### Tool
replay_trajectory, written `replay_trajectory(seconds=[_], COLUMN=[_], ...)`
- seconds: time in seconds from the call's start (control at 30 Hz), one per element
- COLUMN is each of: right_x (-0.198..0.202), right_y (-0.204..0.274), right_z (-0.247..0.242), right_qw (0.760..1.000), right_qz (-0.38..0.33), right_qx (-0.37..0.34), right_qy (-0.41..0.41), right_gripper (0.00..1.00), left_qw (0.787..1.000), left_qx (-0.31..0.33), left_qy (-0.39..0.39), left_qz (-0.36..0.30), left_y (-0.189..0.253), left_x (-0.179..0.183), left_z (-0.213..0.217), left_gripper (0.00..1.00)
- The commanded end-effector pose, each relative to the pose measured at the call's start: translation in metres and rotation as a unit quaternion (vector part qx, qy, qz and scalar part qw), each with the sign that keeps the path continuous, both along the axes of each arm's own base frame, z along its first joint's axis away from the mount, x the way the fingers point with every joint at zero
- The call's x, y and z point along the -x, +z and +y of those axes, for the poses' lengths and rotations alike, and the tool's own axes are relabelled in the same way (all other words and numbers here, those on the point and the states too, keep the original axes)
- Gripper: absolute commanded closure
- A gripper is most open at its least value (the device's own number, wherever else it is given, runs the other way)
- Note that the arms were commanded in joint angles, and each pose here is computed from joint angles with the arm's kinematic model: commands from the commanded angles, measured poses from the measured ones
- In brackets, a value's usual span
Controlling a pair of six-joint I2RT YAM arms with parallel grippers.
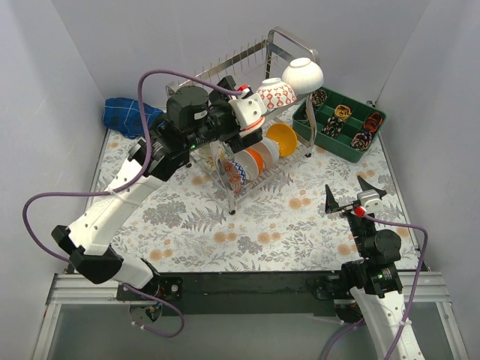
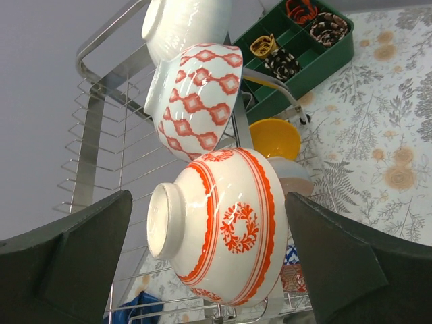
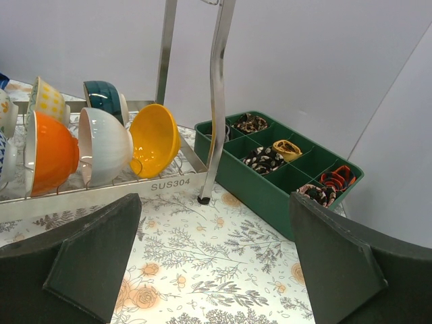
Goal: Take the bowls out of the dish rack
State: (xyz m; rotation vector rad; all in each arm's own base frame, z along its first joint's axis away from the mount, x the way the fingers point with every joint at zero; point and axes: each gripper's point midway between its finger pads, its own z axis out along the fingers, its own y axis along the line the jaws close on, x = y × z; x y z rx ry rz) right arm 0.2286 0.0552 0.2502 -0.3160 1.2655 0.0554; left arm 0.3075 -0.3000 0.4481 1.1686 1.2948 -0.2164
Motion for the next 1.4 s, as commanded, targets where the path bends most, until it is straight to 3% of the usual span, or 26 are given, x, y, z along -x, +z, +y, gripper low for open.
replay_trajectory(seconds=[0.0, 0.63, 1.07, 1.37], right_x=[0.016, 0.016, 0.015, 0.015], right_y=[0.026, 0.025, 0.023, 0.023], right_z=[-0.005, -0.006, -0.005, -0.005], right_qw=[0.998, 0.998, 0.998, 0.998], right_qz=[-0.059, -0.06, -0.057, -0.057], right_qx=[-0.023, -0.021, -0.02, -0.019], right_qy=[-0.003, -0.004, -0.004, -0.004], right_gripper=[0.01, 0.01, 0.02, 0.01], left_qw=[0.999, 0.997, 0.999, 0.999], left_qx=[0.003, -0.038, -0.006, 0.016], left_qy=[0.034, 0.036, 0.034, 0.021], left_qz=[-0.017, 0.06, 0.036, 0.03], left_y=[0.009, -0.037, -0.018, -0.004], left_x=[-0.006, -0.009, -0.005, 0.003], left_z=[0.011, 0.003, 0.005, 0.006], left_gripper=[0.02, 0.02, 0.02, 0.14])
